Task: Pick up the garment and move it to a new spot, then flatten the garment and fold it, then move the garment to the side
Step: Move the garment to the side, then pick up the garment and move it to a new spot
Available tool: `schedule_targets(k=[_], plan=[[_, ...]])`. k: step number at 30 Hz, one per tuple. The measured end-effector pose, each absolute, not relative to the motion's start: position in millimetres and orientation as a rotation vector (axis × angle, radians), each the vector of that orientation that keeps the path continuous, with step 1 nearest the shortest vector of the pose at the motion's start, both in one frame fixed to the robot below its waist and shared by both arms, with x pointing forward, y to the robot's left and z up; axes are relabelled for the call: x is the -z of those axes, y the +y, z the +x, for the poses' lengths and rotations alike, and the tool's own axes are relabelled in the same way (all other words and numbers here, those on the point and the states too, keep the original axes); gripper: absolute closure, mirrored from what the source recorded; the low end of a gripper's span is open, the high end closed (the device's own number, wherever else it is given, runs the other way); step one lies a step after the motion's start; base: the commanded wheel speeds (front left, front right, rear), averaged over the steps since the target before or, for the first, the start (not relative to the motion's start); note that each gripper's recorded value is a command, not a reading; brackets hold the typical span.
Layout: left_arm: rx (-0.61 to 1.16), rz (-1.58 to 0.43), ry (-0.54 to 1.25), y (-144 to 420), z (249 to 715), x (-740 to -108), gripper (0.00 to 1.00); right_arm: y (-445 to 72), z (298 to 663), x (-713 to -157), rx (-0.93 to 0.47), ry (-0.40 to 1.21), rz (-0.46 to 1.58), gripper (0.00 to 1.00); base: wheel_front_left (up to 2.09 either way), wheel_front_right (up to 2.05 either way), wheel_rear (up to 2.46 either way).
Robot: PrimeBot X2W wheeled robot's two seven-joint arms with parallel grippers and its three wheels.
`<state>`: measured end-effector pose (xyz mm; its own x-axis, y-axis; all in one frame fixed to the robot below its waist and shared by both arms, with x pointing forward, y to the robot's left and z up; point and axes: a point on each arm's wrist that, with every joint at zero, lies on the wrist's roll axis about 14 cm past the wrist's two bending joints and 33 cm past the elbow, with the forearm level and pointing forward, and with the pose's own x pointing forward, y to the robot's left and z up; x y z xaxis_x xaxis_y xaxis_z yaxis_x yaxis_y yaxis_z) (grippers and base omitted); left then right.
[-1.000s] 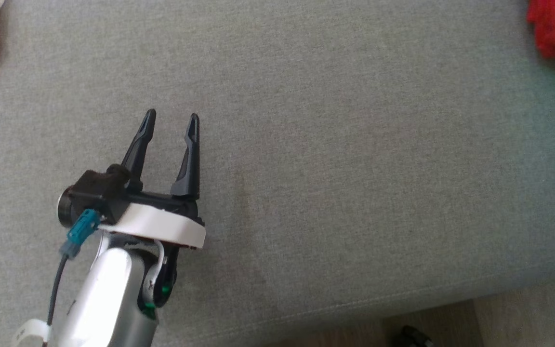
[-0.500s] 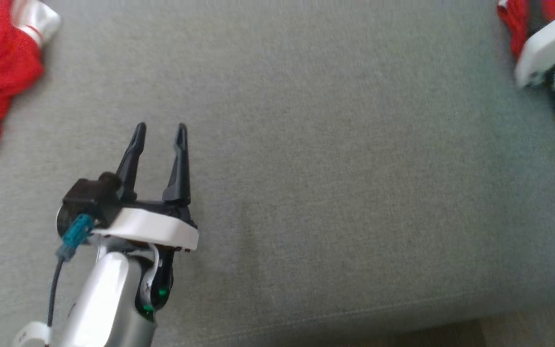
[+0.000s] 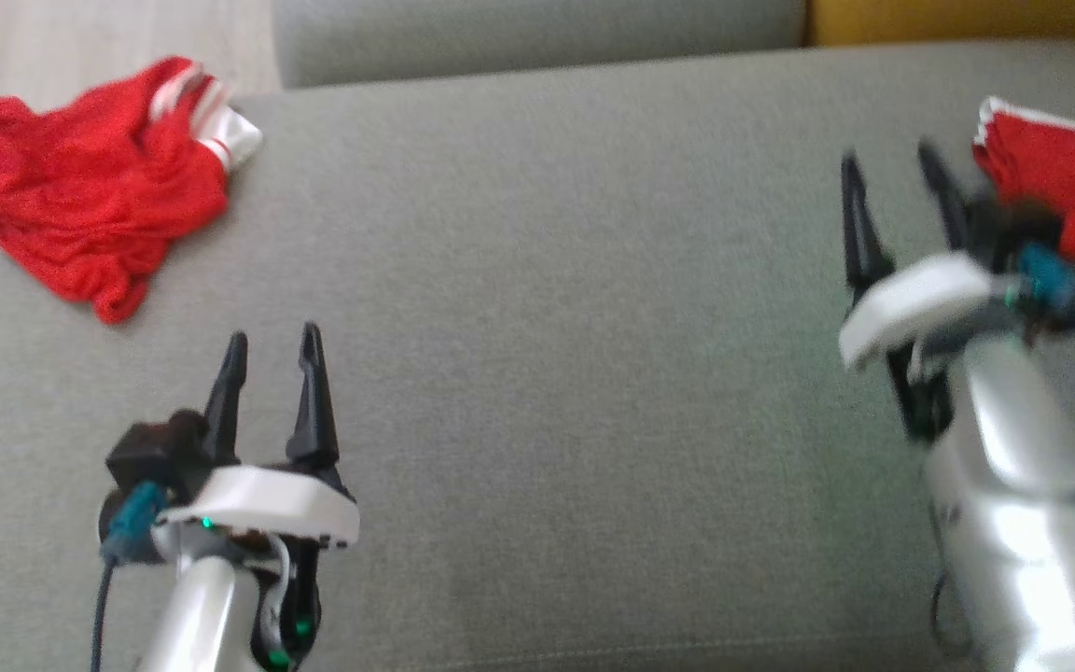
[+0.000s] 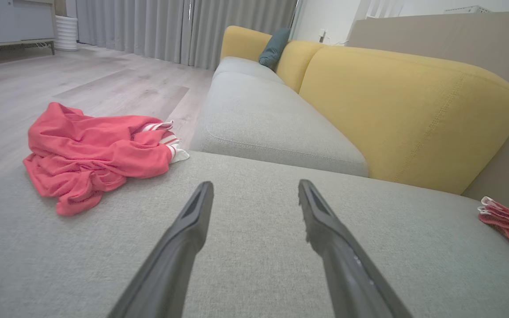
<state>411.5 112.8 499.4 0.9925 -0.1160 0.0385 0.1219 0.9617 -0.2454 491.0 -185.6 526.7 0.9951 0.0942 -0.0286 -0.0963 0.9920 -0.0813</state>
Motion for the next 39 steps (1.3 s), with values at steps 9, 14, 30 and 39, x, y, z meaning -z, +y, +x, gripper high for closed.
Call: schedule_targets(k=[9, 14, 30, 39], plan=[[0.068, -0.230, -0.020, 131.3, 372.7, -497.0, 0.00, -165.1, 427.5, -503.5, -0.106, 0.011, 0.087, 0.00, 0.00, 0.00, 0.00], [0.044, -0.232, -0.009, 138.6, 358.8, -492.2, 0.00, -152.6, 401.2, -498.1, -0.132, 0.001, 0.124, 0.00, 0.00, 0.00, 0.00], [0.071, -0.235, -0.001, 129.9, 351.1, -490.3, 0.00, -150.2, 376.6, -500.9, -0.140, 0.003, 0.145, 0.00, 0.00, 0.00, 0.00], [0.066, -0.230, -0.006, 132.4, 348.4, -491.2, 0.00, -143.7, 377.6, -503.9, -0.159, 0.000, 0.150, 0.00, 0.00, 0.00, 0.00]])
